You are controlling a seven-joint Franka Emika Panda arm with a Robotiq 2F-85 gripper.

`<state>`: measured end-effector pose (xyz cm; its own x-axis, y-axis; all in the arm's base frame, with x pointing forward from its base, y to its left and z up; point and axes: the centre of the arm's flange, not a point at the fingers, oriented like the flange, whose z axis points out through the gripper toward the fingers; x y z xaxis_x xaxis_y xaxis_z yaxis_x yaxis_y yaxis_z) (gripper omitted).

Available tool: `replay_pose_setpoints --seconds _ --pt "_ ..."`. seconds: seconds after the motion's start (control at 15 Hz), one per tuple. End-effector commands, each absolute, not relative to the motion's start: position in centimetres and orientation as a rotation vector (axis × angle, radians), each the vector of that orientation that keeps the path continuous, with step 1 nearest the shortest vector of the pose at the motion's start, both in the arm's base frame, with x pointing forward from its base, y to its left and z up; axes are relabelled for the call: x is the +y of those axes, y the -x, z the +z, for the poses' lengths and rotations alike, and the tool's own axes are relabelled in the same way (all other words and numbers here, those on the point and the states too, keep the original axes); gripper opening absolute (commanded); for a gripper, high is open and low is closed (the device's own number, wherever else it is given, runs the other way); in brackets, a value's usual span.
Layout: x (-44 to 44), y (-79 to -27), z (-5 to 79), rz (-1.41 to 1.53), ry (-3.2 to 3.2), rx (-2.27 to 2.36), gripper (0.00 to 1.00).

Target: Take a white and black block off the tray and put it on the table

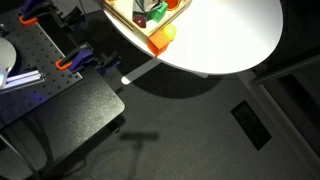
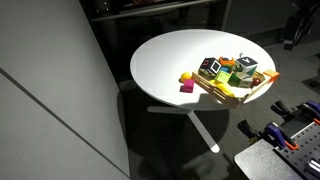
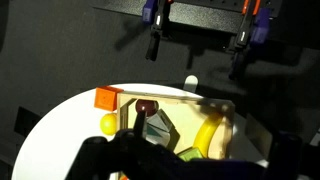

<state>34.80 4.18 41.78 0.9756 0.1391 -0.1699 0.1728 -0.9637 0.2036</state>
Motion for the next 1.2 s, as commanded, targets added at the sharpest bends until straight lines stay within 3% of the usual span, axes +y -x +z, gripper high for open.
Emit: replay_pose_setpoints --seconds 0.0,0.53,1.13 --pt "4.2 -34.8 41.8 -0.227 -2.905 0.232 1.0" --pt "3.6 -36.1 42.2 -0.186 -2.914 0.208 1.0" --pt "2.0 -41.2 41.4 -0.022 -2.969 0.157 1.0"
